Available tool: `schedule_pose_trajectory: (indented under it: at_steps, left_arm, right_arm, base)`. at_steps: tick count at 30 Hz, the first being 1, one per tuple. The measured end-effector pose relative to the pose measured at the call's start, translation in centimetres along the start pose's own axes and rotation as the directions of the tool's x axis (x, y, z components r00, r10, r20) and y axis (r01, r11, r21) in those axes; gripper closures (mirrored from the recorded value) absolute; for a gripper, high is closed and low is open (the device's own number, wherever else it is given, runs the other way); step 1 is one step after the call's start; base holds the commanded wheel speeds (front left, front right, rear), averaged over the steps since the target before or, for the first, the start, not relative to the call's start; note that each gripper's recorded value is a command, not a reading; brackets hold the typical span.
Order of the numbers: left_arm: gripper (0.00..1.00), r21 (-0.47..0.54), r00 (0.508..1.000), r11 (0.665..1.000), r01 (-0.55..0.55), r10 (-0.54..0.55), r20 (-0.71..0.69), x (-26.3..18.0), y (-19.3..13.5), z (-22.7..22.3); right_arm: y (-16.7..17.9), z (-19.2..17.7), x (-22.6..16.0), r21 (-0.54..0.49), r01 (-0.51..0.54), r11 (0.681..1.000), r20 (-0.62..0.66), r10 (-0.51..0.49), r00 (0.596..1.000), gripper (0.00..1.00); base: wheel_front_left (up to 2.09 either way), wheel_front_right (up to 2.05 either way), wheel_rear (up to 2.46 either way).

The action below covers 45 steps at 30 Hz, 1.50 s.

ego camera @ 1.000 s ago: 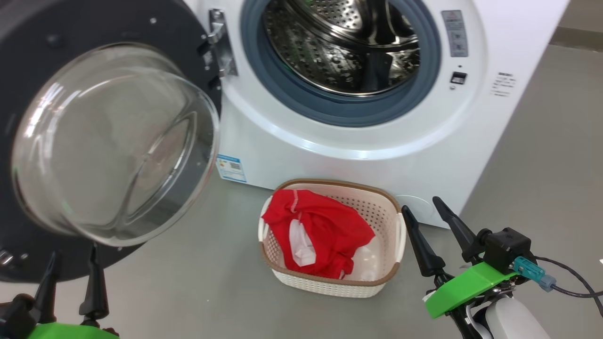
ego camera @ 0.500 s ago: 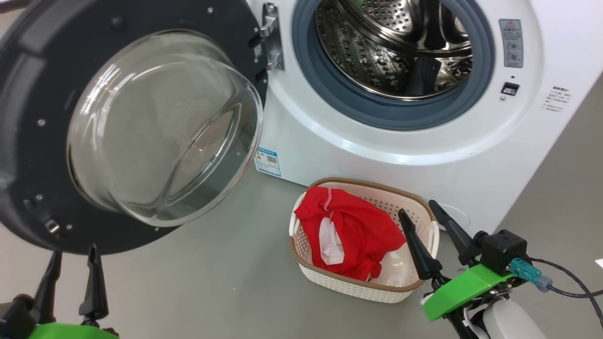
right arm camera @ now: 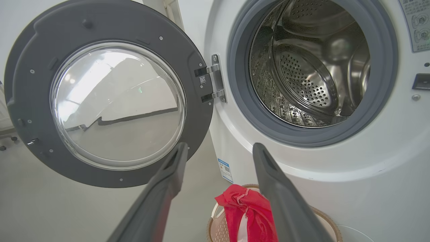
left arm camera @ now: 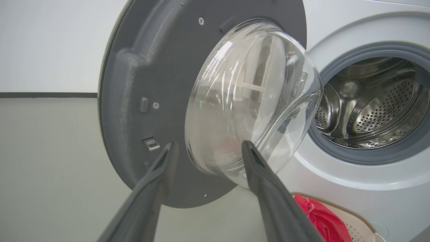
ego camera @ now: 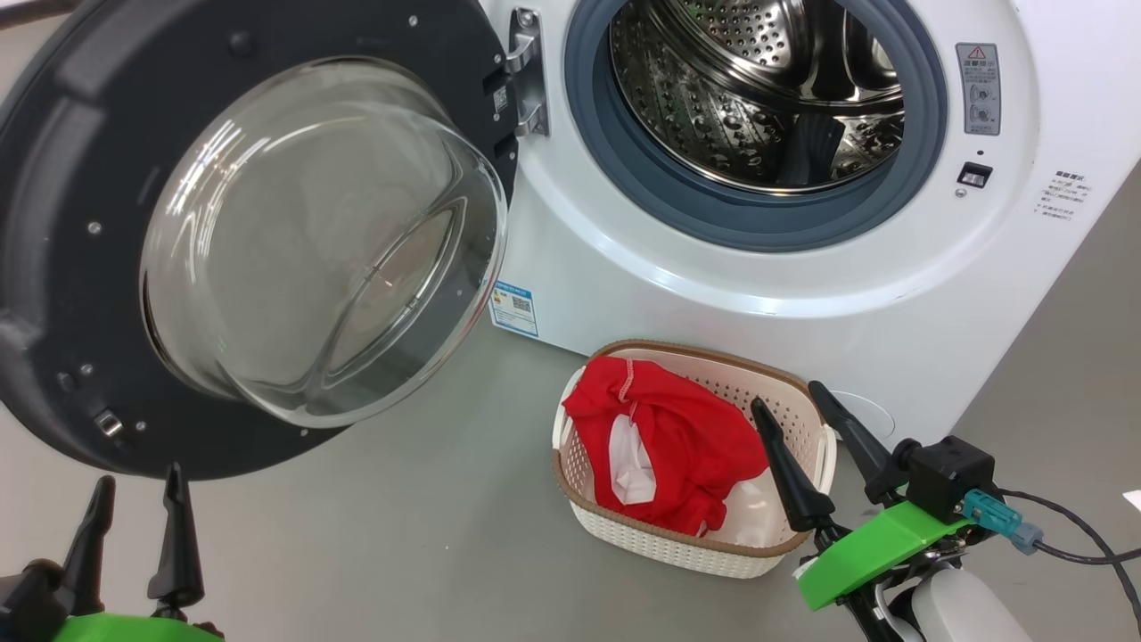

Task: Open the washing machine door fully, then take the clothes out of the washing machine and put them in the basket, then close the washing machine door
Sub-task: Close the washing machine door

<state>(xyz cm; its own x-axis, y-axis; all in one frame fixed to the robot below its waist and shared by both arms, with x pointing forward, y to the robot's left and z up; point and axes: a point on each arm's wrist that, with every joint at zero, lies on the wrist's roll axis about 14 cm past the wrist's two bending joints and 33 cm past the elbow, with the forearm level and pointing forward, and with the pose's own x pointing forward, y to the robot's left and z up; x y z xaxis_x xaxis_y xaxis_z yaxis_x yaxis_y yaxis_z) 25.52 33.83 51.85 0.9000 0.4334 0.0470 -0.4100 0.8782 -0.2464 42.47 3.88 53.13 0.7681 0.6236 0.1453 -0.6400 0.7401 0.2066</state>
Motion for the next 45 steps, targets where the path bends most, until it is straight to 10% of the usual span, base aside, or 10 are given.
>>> schedule_pose_trajectory:
  at_steps: [22,24,27,45]
  left_arm:
    - [0.00,0.004,1.000,1.000,0.004,-0.004,0.009,0.0,0.0,0.3]
    - [0.18,0.005,1.000,1.000,0.005,-0.005,0.009,0.0,-0.1,0.3]
    - [1.00,0.006,1.000,1.000,0.009,-0.009,0.011,0.1,-0.1,0.3]
    - [1.00,0.050,0.960,0.989,0.137,-0.145,0.240,2.2,-0.8,12.4]
  right_arm:
    - [0.0,0.2,-0.1,0.002,0.002,1.000,0.005,-0.002,1.000,0.00]
    - [0.0,0.2,-0.1,0.004,0.003,1.000,0.005,-0.003,1.000,0.00]
    - [-0.1,0.2,-0.1,0.004,0.005,1.000,0.005,-0.006,1.000,0.00]
    - [0.3,0.4,0.0,0.002,-0.003,1.000,0.009,0.003,1.000,0.00]
  base:
    - [0.00,0.00,0.00]
    - [0.00,0.00,0.00]
    - [0.00,0.00,0.00]
    - [0.00,0.00,0.00]
